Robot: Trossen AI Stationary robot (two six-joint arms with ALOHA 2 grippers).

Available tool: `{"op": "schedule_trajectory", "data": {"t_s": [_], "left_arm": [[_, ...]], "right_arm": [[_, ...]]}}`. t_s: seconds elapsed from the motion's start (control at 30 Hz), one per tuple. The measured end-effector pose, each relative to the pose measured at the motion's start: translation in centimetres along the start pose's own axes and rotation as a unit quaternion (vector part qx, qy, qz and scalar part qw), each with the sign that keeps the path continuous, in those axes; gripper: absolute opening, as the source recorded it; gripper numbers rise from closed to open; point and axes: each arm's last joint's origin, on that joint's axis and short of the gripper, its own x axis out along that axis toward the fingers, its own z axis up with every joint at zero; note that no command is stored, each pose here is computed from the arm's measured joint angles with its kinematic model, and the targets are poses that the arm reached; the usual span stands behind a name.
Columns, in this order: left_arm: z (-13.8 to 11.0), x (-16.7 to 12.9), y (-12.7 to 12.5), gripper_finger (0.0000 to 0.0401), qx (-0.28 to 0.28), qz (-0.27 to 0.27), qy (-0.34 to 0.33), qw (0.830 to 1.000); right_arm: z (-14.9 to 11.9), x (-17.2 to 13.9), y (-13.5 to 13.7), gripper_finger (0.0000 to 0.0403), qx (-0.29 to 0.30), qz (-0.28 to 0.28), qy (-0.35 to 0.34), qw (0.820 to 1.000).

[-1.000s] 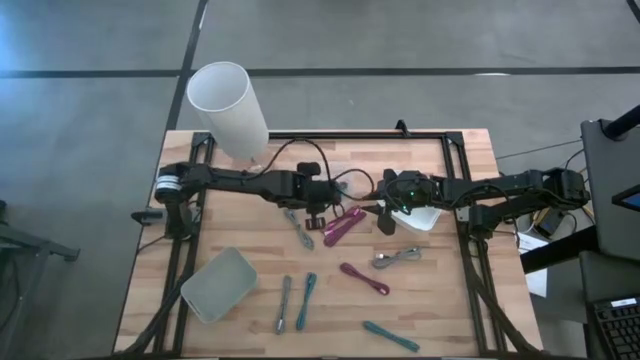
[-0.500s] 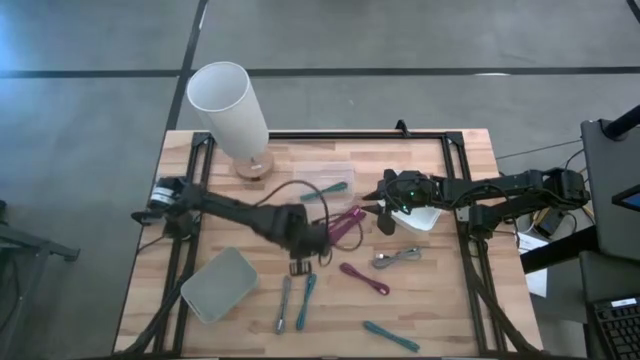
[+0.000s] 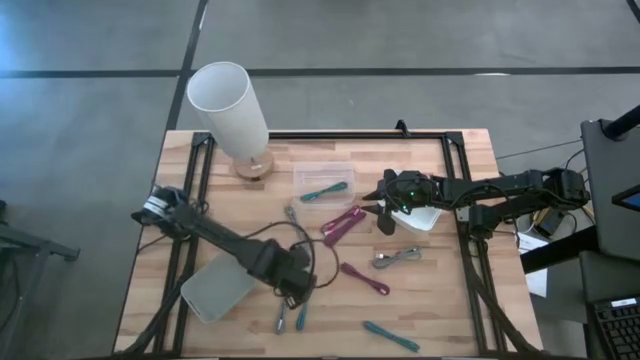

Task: Pick & Place USB Port
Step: Put the bottom left white USB cable into the gray bin

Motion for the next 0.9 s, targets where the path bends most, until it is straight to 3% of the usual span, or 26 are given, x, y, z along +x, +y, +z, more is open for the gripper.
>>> {"op": "schedule_trajectory", "data": {"t_s": [0.2, 0.4, 0.67, 0.9], "left_arm": [[-1.8, 2.4, -0.2, 0.0108, -0.074, -0.021, 0.029, 0.997], [-2.3, 4.4, -0.4, 0.0108, -0.103, -0.06, 0.019, 0.993], [-3.2, 6.1, 0.8, 0.0108, -0.133, -0.033, 0.032, 0.99], [-3.2, 6.9, 0.7, 0.0108, -0.149, -0.056, 0.023, 0.987]], "right_arm": [[0.0, 0.0, 0.0, 0.0146, 0.0, 0.0, 0.0, 1.0], [0.0, 0.0, 0.0, 0.0146, 0.0, 0.0, 0.0, 1.0], [0.0, 0.0, 0.0, 0.0146, 0.0, 0.0, 0.0, 1.0], [0.0, 0.0, 0.0, 0.0146, 0.0, 0.0, 0.0, 1.0]]}}
